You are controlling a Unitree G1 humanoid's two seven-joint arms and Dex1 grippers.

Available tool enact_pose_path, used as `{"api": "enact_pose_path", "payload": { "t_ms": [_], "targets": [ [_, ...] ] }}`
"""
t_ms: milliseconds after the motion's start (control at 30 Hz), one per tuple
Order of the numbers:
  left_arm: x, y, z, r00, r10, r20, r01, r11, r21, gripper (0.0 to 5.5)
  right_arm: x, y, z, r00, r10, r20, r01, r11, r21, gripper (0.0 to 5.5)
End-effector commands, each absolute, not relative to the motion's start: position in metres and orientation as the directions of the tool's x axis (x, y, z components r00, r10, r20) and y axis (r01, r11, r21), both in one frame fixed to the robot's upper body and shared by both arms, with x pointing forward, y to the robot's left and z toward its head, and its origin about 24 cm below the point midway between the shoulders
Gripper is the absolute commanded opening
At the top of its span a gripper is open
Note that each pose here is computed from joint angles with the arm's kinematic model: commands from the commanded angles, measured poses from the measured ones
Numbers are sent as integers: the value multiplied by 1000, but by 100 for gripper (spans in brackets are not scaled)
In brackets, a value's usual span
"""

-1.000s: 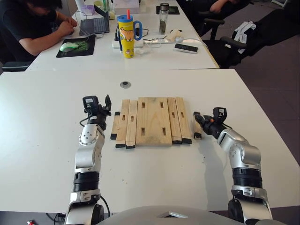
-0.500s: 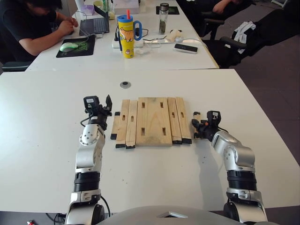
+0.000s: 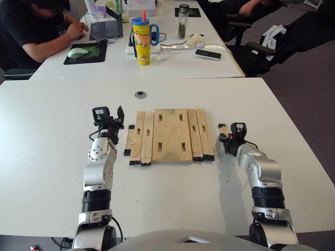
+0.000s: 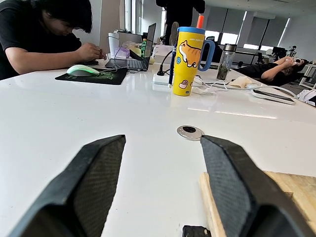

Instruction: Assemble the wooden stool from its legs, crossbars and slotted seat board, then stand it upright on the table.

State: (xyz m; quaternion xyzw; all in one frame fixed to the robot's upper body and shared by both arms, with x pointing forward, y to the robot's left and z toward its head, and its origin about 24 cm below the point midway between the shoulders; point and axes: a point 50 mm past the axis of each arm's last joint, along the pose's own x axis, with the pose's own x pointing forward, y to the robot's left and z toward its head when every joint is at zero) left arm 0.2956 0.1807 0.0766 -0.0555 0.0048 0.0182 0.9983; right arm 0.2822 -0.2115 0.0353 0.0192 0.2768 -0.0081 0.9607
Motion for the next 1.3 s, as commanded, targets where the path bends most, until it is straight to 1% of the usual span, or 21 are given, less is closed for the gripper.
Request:
{"api": "enact_pose_path", "payload": {
  "t_ms": [33, 67, 100, 133, 233, 333, 400, 467, 533, 667, 833, 967, 1033, 1167, 1300],
  "targets": [
    [303, 182, 78, 999, 5, -37, -11, 981, -192, 286, 296, -204, 64, 952, 75, -298, -77, 997, 6, 131],
    [304, 184, 81, 999, -8, -37, -1, 972, -234, 286, 304, -187, 87, 966, 192, -172, -196, 980, -9, 131],
    [305, 184, 83, 999, -34, -37, 23, 960, -279, 286, 308, -172, 103, 954, 285, -89, -287, 958, -17, 131],
    [307, 179, 86, 995, -89, -37, 72, 943, -324, 286, 311, -158, 114, 932, 362, -29, -362, 932, -18, 131],
    [312, 154, 104, 956, -292, -9, 260, 864, -432, 322, 308, -134, 120, 871, 490, 21, -488, 871, -58, 131],
    [311, 135, 122, 909, -415, 40, 353, 716, -602, 372, 300, -119, 116, 809, 586, 41, -583, 810, -68, 131],
    [307, 125, 134, 868, -489, 84, 410, 612, -676, 401, 295, -111, 114, 770, 636, 45, -631, 770, -98, 131],
    [305, 120, 142, 850, -516, 108, 423, 545, -724, 419, 294, -109, 114, 755, 653, 54, -647, 756, -101, 131],
    [304, 118, 148, 831, -542, 124, 432, 488, -758, 419, 293, -108, 115, 744, 664, 75, -657, 747, -97, 131],
    [305, 116, 150, 817, -565, 114, 417, 442, -794, 419, 290, -104, 117, 714, 691, 114, -686, 723, -85, 131],
    [302, 107, 145, 783, -618, 73, 428, 451, -783, 419, 288, -100, 118, 695, 708, 128, -705, 706, -73, 131],
    [304, 106, 138, 789, -614, 18, 411, 506, -758, 419, 285, -96, 119, 667, 734, 124, -729, 678, -93, 131],
    [304, 105, 136, 786, -618, 6, 407, 511, -757, 419, 284, -97, 118, 663, 739, 120, -733, 673, -101, 131],
    [304, 104, 135, 787, -617, 8, 408, 509, -758, 368, 283, -98, 117, 655, 747, 113, -741, 664, -99, 131],
    [305, 105, 135, 786, -618, 12, 406, 501, -764, 306, 284, -99, 116, 658, 744, 114, -739, 667, -94, 131]
  ]
}}
